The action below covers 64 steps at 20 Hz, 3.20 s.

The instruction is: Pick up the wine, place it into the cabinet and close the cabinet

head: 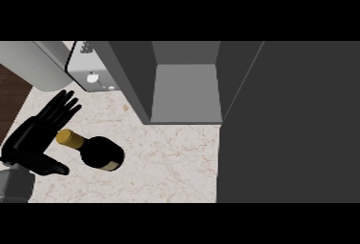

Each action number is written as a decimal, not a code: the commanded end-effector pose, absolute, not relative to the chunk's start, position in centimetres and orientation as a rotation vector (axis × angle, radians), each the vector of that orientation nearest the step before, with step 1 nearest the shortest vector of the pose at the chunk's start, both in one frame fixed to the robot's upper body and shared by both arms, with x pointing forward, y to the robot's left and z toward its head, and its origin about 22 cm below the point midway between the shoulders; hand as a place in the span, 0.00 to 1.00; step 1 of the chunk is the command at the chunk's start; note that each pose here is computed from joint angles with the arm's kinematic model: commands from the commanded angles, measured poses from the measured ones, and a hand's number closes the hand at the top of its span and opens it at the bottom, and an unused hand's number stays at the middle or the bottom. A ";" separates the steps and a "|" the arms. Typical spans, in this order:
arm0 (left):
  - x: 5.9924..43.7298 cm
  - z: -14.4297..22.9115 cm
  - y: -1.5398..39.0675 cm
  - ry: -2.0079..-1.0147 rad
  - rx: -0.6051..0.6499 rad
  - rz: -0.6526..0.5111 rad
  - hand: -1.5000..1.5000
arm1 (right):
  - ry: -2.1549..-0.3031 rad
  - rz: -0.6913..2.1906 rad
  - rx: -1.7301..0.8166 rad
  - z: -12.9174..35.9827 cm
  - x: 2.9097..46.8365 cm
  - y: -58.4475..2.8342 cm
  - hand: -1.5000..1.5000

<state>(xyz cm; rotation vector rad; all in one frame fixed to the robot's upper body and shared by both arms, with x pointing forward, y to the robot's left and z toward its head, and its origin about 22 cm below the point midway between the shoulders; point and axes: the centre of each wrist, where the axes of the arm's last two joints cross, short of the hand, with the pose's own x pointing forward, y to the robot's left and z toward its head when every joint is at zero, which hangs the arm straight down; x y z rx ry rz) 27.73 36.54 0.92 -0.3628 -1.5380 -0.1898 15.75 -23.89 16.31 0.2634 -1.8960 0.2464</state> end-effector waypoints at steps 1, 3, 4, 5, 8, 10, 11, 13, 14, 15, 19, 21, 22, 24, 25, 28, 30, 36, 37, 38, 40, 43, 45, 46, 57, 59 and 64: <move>27.8 -1.6 38.1 -1.515 -0.363 -0.198 0.00 | -1.905 0.266 0.277 17.8 14.6 -22.6 0.00; 27.8 -1.1 37.2 -1.509 -0.369 -0.200 0.00 | -1.900 0.247 0.261 16.1 14.8 -24.1 0.00; 26.8 -1.9 37.2 -1.510 -0.374 -0.203 0.00 | -1.931 0.250 0.252 17.6 16.0 -23.5 0.00; 28.3 -2.9 37.0 -1.485 -0.375 -0.197 0.00 | -1.910 0.229 0.263 17.1 15.7 -22.2 0.00; 27.3 -4.9 36.2 -1.473 -0.406 -0.185 0.00 | -1.921 0.237 0.267 17.8 15.2 -23.1 0.00; 29.1 -4.7 36.6 -1.472 -0.412 -0.171 0.00 | -1.917 0.243 0.263 17.8 15.9 -24.5 0.00; 27.2 -7.1 36.5 -1.459 -0.400 -0.180 0.00 | -1.918 0.250 0.263 18.3 14.0 -24.1 0.00; 27.5 -6.3 37.0 -1.471 -0.402 -0.188 0.00 | -1.926 0.229 0.265 17.5 15.1 -22.3 0.00; 28.3 -6.7 37.1 -1.457 -0.398 -0.203 0.00 | -1.901 0.240 0.258 16.7 15.7 -22.3 0.00; 29.2 -5.9 35.7 -1.459 -0.395 -0.208 0.00 | -1.910 0.223 0.265 15.7 15.8 -23.8 0.00; 28.1 -8.7 35.9 -1.443 -0.409 -0.218 0.00 | -1.928 0.265 0.263 17.0 16.2 -25.0 0.00; 28.1 -9.2 34.3 -1.446 -0.416 -0.212 0.00 | -1.891 0.254 0.238 17.1 16.0 -23.2 0.00; 27.1 -9.7 35.0 -1.451 -0.406 -0.202 0.00 | -1.918 0.256 0.243 15.8 16.5 -22.9 0.00; 27.7 -9.5 36.5 -1.441 -0.394 -0.195 0.00 | -1.918 0.246 0.224 16.4 15.7 -24.1 0.00; 28.6 -10.1 33.8 -1.456 -0.384 -0.193 0.00 | -1.907 0.249 0.226 17.2 14.8 -22.7 0.00; 28.8 -9.4 35.3 -1.439 -0.405 -0.181 0.00 | -1.905 0.235 0.244 15.4 16.3 -24.9 0.00; 28.9 -10.2 34.3 -1.432 -0.414 -0.146 0.00 | -1.899 0.266 0.243 17.2 14.6 -23.7 0.00; 26.8 -12.4 34.3 -1.417 -0.524 -0.080 0.00 | -1.909 0.264 0.234 15.8 16.7 -24.2 0.00; 27.2 -12.1 34.3 -1.384 -0.518 -0.077 0.00 | -1.929 0.256 0.234 16.5 15.2 -23.7 0.00; 27.6 -12.3 33.4 -1.426 -0.509 -0.073 0.00 | -1.923 0.230 0.213 16.0 15.3 -24.1 0.00; 27.4 -12.4 33.6 -1.419 -0.524 -0.072 0.00 | -1.901 0.264 0.238 15.9 15.1 -24.9 0.00; 28.8 -11.6 33.3 -1.410 -0.533 -0.066 0.00 | -1.919 0.256 0.243 17.0 16.6 -24.5 0.00; 26.4 -13.4 33.4 -1.416 -0.535 -0.069 1.00 | -1.917 0.240 0.237 16.6 15.9 -24.8 0.00; 25.6 -13.4 34.0 -1.386 -0.560 -0.075 1.00 | -1.920 0.256 0.223 16.4 15.4 -23.6 0.00; 26.5 -12.9 34.5 -1.401 -0.601 -0.093 1.00 | -1.914 0.254 0.247 16.7 15.4 -24.5 0.00; 26.5 -13.5 32.3 -1.412 -0.598 -0.126 1.00 | -1.915 0.253 0.224 16.9 16.6 -24.2 0.00; 18.6 -17.9 32.0 -1.523 -0.321 0.121 1.00 | -1.909 0.250 0.202 15.9 16.4 -24.1 0.00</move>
